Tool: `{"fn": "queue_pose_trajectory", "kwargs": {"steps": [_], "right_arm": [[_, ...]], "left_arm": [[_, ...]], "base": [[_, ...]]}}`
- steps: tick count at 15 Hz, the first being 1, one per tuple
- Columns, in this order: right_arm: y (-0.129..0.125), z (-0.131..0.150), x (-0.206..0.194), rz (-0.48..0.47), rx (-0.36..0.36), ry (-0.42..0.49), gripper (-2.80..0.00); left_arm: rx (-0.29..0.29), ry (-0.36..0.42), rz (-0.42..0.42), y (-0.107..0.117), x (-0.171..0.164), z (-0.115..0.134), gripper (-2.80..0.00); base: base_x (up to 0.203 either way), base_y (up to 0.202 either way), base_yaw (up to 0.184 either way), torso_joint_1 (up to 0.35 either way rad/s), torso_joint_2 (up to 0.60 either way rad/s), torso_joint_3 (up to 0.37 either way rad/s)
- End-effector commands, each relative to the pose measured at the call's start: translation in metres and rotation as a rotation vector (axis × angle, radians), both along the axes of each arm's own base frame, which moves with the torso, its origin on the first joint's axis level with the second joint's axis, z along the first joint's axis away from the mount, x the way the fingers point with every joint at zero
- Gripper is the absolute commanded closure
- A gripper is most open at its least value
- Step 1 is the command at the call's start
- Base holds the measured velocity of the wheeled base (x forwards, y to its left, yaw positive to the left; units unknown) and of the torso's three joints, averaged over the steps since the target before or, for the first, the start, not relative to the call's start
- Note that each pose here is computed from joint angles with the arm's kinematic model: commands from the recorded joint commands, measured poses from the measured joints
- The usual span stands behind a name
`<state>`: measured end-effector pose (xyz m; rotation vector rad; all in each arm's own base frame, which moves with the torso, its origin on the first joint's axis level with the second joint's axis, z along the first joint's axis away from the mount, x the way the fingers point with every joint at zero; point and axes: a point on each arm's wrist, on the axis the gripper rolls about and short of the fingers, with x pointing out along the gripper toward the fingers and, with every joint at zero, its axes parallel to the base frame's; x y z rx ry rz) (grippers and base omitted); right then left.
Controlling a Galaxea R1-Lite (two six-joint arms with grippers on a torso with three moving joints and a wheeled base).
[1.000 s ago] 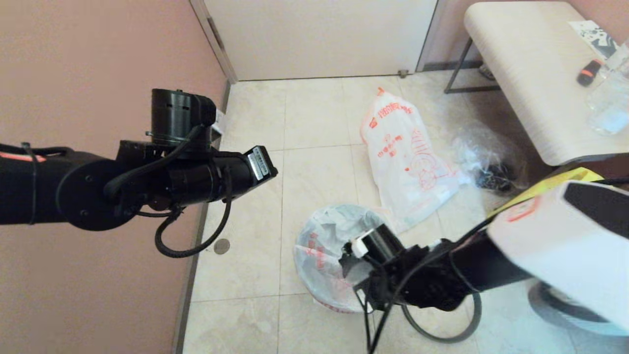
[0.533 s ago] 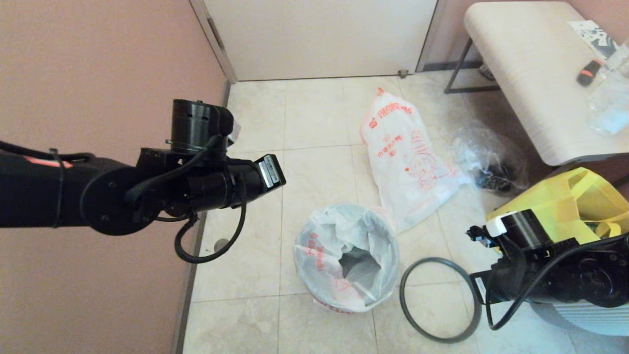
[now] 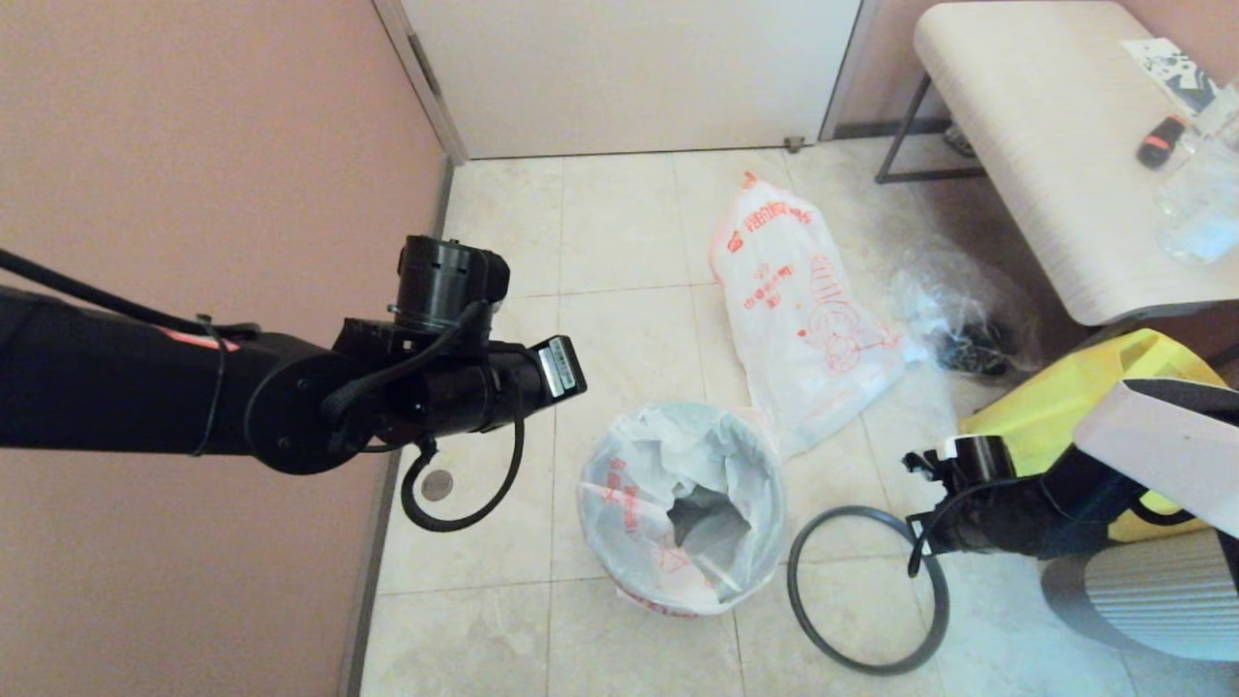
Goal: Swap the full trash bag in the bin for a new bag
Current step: Place the trash can ring on the trash can
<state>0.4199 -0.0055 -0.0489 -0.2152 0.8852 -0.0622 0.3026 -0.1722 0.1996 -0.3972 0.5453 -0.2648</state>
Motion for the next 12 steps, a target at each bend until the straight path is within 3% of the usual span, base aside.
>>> {"fn": "queue_pose_trajectory", "kwargs": {"steps": [1,4,7,8,12], "right_arm": [[-0.012,-0.048,0.017,-0.006,-0.01,0.067,0.0],[-0.025,-0.086,0.036,0.052,-0.051,0.13,0.0],[-0.032,-0.089,0.058,0.077,-0.073,0.123,0.0],[-0.035,-0.092,0.063,0.077,-0.073,0.137,-2.8],[-0.043,-0.103,0.066,0.06,-0.069,0.149,-2.8]], "left_arm": [[0.01,0.02,0.002,-0.003,0.004,-0.008,0.0],[0.017,0.03,0.004,-0.005,0.006,-0.014,0.0],[0.025,0.044,0.004,-0.006,0.008,-0.019,0.0],[0.027,0.046,0.005,-0.007,0.009,-0.021,0.0],[0.029,0.042,0.006,-0.009,0.009,-0.023,0.0]], "base": [[0.0,0.0,0.0,0.0,0.0,0.0],[0.0,0.0,0.0,0.0,0.0,0.0],[0.0,0.0,0.0,0.0,0.0,0.0],[0.0,0.0,0.0,0.0,0.0,0.0],[0.0,0.0,0.0,0.0,0.0,0.0]]}}
